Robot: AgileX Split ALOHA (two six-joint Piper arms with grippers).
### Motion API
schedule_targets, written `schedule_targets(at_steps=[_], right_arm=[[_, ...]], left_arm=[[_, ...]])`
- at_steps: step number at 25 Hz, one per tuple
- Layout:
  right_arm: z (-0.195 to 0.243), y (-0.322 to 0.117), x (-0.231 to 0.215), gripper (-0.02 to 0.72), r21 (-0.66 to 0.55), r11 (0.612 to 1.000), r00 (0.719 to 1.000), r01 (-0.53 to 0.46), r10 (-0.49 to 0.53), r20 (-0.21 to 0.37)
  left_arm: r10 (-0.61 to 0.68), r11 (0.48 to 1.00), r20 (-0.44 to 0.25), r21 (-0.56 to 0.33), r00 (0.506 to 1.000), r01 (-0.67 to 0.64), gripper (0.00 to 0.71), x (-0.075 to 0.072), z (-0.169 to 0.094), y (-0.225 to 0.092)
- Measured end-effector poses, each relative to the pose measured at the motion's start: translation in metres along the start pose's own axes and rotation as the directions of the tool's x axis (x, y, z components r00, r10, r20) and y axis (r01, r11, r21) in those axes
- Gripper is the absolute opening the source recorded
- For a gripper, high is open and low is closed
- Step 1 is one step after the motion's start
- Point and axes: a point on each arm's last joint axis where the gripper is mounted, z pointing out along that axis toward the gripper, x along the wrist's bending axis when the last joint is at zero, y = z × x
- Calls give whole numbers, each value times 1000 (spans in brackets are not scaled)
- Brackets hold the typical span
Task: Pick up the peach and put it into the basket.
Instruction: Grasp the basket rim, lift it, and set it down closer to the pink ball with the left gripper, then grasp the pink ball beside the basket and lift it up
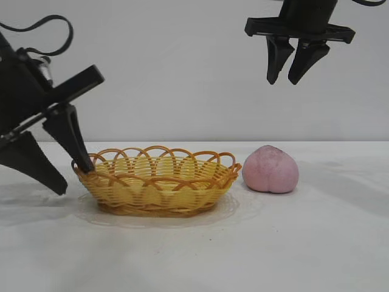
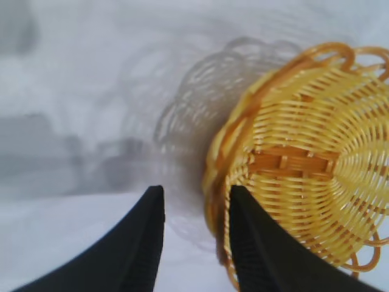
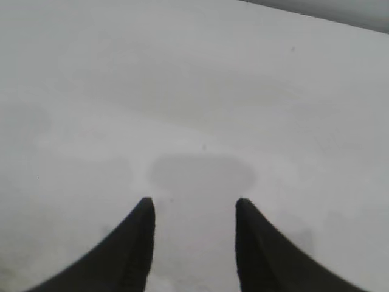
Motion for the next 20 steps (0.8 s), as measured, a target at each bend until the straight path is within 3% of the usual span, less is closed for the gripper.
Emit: schedule_targets(at_steps=[3,6,10,12,16,20], right_arm=[[0,0,0,309,0,1000,1000,0,0,0],[0,0,0,309,2,1000,1000,0,0,0],[0,0,0,309,2,1000,1000,0,0,0],[0,0,0,309,2,1000,1000,0,0,0],[0,0,0,309,2,1000,1000,-1,1,-1],[0,0,0,309,4,1000,1000,-3,3,-3]], left_arm=[[68,997,-55,-33,996,-69,201,12,-14,8],[140,988,-180,-46,974,-150,201,42,-30,20],[204,976,-363,1,909,-218,201,82,-50,28],[233,969,-449,29,863,-247,201,92,-55,28],[275,953,-562,50,780,-300,201,95,-67,30],[284,937,-593,6,754,-348,201,77,-78,31]])
